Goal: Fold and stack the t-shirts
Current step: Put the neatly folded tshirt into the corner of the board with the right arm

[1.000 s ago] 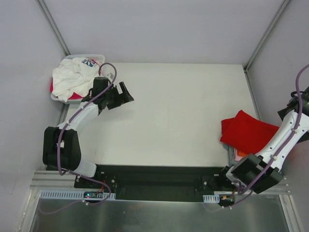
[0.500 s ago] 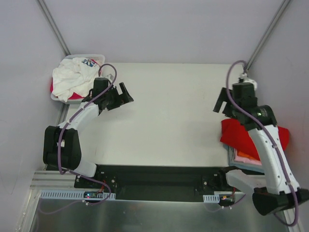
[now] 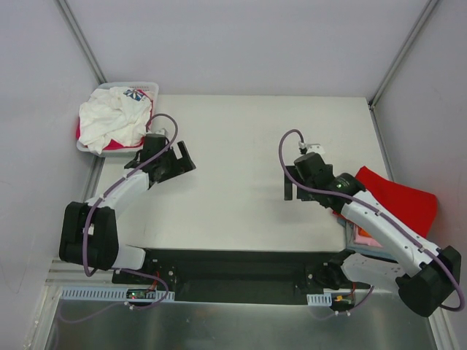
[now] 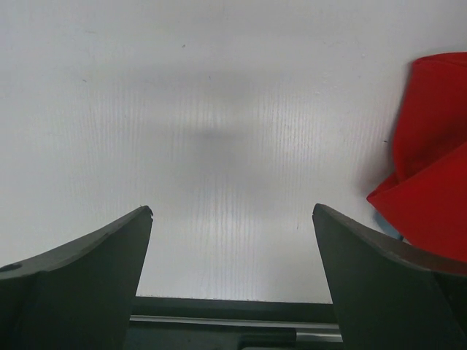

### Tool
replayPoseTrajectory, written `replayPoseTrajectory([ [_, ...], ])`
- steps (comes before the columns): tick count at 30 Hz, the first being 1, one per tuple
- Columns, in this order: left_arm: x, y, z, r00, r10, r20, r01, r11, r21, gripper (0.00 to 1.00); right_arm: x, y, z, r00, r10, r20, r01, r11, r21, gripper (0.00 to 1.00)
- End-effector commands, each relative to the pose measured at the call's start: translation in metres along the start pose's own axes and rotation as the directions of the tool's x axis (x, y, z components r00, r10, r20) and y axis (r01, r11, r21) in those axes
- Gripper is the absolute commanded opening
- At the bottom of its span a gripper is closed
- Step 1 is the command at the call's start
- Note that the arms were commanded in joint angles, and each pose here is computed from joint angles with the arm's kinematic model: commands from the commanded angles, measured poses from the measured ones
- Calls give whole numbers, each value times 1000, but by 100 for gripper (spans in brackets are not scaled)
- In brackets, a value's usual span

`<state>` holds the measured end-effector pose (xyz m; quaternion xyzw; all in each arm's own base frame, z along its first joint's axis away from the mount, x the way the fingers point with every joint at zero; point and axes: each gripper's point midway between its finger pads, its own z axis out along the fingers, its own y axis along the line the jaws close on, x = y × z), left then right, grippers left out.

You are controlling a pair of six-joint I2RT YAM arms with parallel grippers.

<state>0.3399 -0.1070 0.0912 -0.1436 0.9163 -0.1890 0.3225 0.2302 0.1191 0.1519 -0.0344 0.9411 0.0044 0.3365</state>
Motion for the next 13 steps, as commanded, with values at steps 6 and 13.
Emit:
replayPoseTrajectory([
  [6,-8,-4,-11,996,43,77,-42,999,-13,99,-22,10,-10,995,6,103,1,998,-69,96],
  [13,-14,-2,-12,984,119,131,-108,990,-86,99,-28,6,-8,994,-15,109,19,999,-34,96],
])
